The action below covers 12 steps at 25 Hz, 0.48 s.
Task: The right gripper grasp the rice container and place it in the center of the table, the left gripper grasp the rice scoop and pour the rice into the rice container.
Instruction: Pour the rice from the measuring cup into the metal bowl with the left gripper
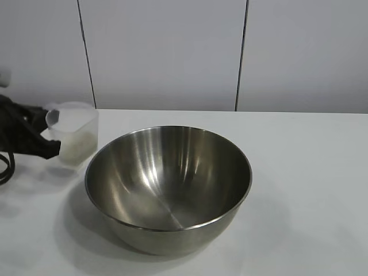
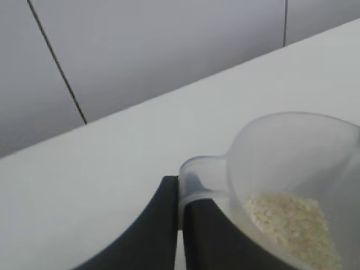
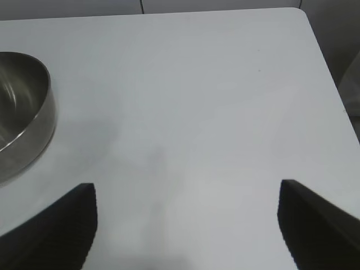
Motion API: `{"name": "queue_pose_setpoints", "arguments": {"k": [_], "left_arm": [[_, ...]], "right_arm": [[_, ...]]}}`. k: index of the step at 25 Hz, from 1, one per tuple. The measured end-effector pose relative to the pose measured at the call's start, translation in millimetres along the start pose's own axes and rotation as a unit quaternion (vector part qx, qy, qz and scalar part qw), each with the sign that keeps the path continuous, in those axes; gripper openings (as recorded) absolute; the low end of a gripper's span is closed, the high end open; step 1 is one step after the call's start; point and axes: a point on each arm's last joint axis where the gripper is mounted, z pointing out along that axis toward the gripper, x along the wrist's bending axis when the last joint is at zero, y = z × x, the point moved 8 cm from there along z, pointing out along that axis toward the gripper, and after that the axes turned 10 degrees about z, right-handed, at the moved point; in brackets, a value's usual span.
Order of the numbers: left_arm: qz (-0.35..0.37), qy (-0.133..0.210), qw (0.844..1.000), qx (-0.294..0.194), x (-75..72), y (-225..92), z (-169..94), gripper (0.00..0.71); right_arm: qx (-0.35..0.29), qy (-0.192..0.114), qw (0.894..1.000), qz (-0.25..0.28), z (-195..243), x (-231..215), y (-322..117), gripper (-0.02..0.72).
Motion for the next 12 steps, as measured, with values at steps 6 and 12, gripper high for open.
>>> {"name": "queue_pose_setpoints", "arguments": {"k": [6,12], "left_arm": [[0.218,-0.094,0.971,0.006,-42.4,55.2,15.5,0.009],[0.459,-0.122,0.878,-0.058,-78.3,84.0,12.9,0.009]], "right_arm": [[0.0,0.0,1.0,0.0,0.0,0.0,0.0,0.595],[0.0,0.0,1.0,0.0,0.0,0.0,0.0,0.592]]}}
